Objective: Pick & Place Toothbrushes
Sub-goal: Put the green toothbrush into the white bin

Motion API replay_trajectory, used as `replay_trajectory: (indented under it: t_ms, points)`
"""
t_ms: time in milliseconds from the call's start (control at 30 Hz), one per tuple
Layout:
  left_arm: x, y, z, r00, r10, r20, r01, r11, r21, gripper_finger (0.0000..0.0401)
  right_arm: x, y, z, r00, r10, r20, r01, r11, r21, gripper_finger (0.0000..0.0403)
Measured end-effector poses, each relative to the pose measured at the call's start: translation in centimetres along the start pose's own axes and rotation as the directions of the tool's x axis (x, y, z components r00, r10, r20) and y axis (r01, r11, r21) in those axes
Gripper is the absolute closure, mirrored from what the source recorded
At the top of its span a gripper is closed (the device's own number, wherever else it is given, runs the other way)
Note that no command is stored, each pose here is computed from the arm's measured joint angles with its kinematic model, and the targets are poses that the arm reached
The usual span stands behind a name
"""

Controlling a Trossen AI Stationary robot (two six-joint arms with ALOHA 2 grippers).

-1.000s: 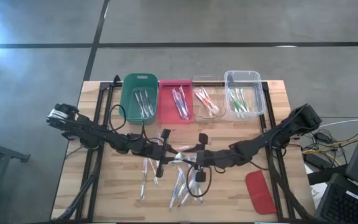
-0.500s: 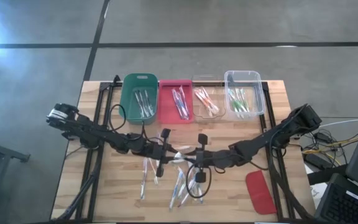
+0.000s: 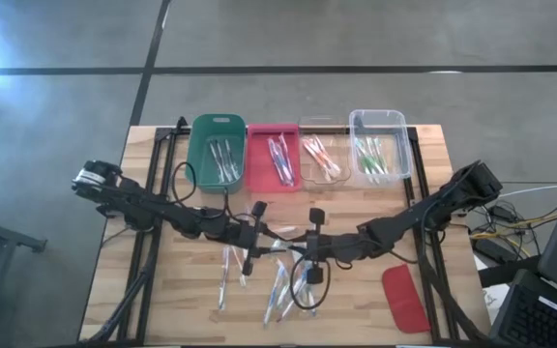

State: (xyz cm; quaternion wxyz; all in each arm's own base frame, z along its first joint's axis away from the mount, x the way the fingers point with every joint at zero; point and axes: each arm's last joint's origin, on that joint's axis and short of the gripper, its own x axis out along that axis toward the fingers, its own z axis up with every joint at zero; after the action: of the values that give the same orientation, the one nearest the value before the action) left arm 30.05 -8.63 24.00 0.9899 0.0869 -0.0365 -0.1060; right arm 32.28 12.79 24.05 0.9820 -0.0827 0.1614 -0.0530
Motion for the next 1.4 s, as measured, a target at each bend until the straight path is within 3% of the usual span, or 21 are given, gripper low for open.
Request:
replay_trajectory:
  t_ms: [233,367,467,633,833,1033,1400]
  points:
    - [-0.7,0.0,-0.3,0.993,-0.020,-0.113,0.018,1.000,-0.015,0.0221,-1.7,-1.1,1.2,0.995,-0.031,-0.092,0.032,0.999,0.011,0.0379]
    - [-1.7,0.3,1.0,0.992,-0.008,-0.126,0.006,1.000,-0.013,0.0202,-3.1,-2.0,1.7,0.979,-0.056,-0.195,0.057,0.998,-0.001,0.0380]
    - [-2.5,0.5,0.8,0.978,0.023,-0.208,-0.025,1.000,-0.011,0.0200,-4.5,-3.1,2.6,0.957,-0.160,-0.241,0.152,0.987,-0.052,0.0379]
    - [-3.0,0.5,0.4,0.955,0.039,-0.296,-0.056,0.997,-0.049,0.0205,-6.8,-5.9,3.8,0.847,-0.427,-0.317,0.391,0.904,-0.173,0.0379]
    - [-3.0,0.5,0.2,0.952,0.038,-0.304,-0.057,0.997,-0.054,0.0206,-8.9,-10.5,5.7,0.740,-0.548,-0.390,0.557,0.824,-0.102,0.0379]
    - [-3.0,0.5,0.2,0.952,0.038,-0.303,-0.061,0.996,-0.065,0.0206,-10.4,-15.1,6.4,0.642,-0.613,-0.460,0.661,0.747,-0.073,0.0379]
    - [-3.0,0.5,0.2,0.952,0.038,-0.304,-0.061,0.996,-0.066,0.0206,-11.7,-20.8,5.0,0.512,-0.602,-0.613,0.733,0.678,-0.055,0.0378]
